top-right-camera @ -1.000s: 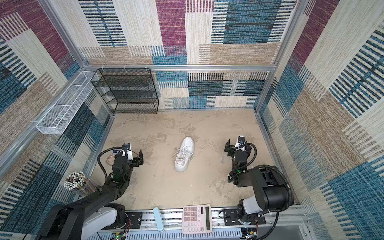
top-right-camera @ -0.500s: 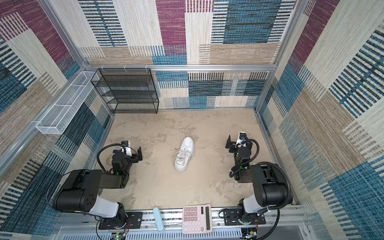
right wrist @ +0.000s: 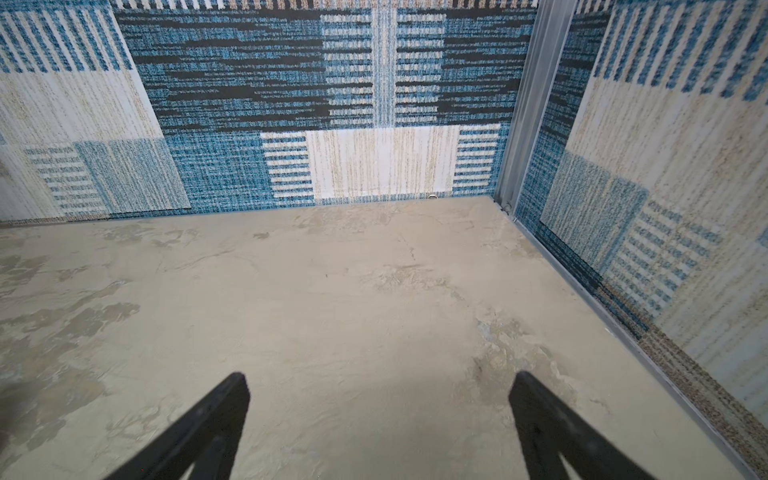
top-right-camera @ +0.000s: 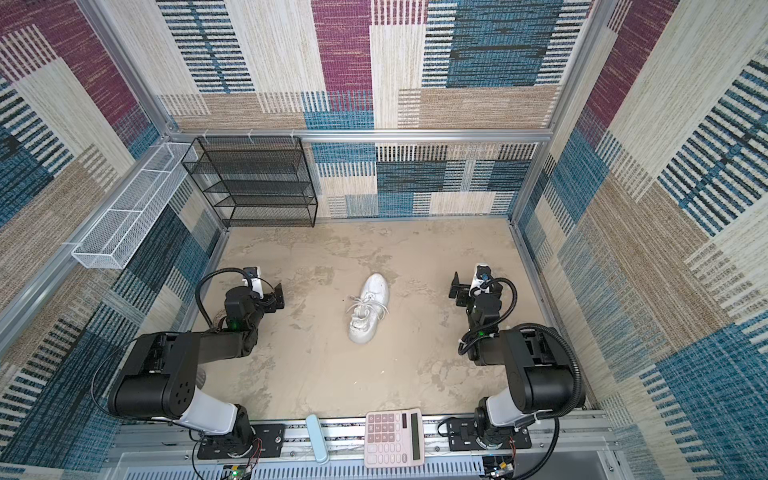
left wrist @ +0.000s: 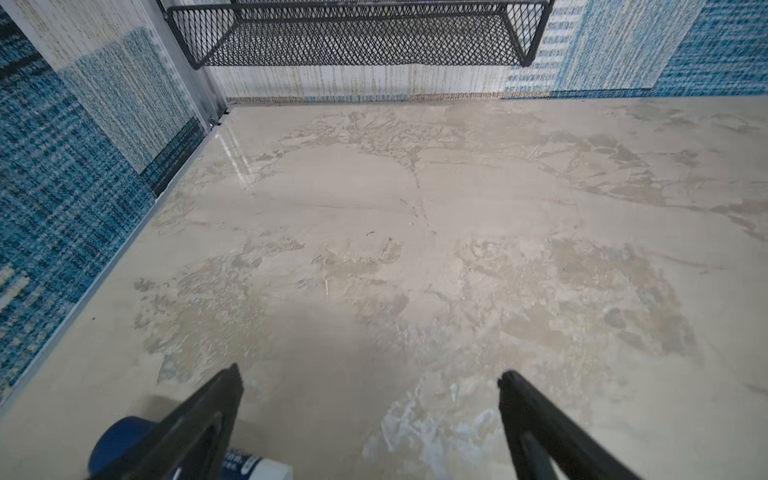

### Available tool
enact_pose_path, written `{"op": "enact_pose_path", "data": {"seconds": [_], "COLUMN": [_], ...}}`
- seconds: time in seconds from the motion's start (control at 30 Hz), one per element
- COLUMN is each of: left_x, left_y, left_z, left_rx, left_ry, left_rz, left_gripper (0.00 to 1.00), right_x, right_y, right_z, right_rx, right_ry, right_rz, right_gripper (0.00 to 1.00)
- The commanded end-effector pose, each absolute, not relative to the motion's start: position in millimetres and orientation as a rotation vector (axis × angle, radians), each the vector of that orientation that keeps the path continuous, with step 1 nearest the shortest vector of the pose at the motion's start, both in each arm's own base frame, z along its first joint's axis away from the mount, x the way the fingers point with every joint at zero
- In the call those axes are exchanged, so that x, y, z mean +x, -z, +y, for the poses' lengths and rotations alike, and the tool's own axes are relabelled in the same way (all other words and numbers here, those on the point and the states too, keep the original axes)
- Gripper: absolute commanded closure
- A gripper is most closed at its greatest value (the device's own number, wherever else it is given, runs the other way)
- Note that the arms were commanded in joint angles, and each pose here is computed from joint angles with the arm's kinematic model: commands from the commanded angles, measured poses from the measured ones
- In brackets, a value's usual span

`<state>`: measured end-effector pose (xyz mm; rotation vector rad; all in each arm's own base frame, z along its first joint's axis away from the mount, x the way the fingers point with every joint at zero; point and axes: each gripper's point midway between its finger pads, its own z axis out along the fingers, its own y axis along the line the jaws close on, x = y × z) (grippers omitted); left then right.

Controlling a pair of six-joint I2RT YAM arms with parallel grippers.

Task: Tie the shoes

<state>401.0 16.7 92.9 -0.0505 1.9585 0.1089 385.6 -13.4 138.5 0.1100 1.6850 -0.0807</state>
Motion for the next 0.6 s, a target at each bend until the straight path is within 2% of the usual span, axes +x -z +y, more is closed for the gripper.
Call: {"op": "enact_pose_path", "data": {"seconds": [0.0,0.1,0.2,0.23,0.3,0.33,0.37,0.4,0.43,0.5,0.57], "left_x": [402.1,402.1,402.1,402.1,402.0,401.9,401.7,401.6,401.4,401.6,402.7], "left_y": [-93.8,-93.6,-93.7,-93.5,-93.8,-94.3,-94.0,-94.4,-94.0,-94.4,-92.6], "left_z": [18.3,18.3,18.3,18.2,18.1,20.2,20.8,20.8,20.1,6.7,2.9], "left_rx": [-0.071,-0.071,-0.071,-0.069,-0.071,-0.080,-0.081,-0.084,-0.078,0.004,0.023], "left_ry": [-0.107,-0.107,-0.107,-0.107,-0.108,-0.117,-0.122,-0.120,-0.121,-0.071,-0.047], "left_rz": [1.958,1.958,1.958,1.958,1.956,1.955,1.955,1.953,1.954,1.949,1.964], "left_gripper": [0.01,0.01,0.01,0.01,0.01,0.01,0.01,0.01,0.01,0.01,0.01], "right_x": [388.0,399.7,444.9,460.7,479.1,478.3,516.5,541.4,553.9,562.5,568.1], "right_y": [-146.8,-139.6,-106.0,-82.6,12.4,53.3,80.6,86.7,88.3,97.9,96.2], "right_z": [-13.0,-6.7,9.4,14.0,27.1,35.1,17.0,17.3,5.6,-7.8,-11.0], "right_rx": [0.112,0.069,-0.025,0.003,0.075,0.062,0.162,0.181,0.399,0.708,0.743], "right_ry": [0.072,0.063,0.012,-0.034,-0.153,-0.198,-0.099,-0.211,-0.190,-0.180,-0.268], "right_rz": [1.655,1.712,1.936,2.085,2.465,2.665,2.793,2.879,2.891,2.936,2.935], "right_gripper": [0.00,0.00,0.00,0.00,0.00,0.04,0.22,0.07,0.01,0.01,0.00]}}
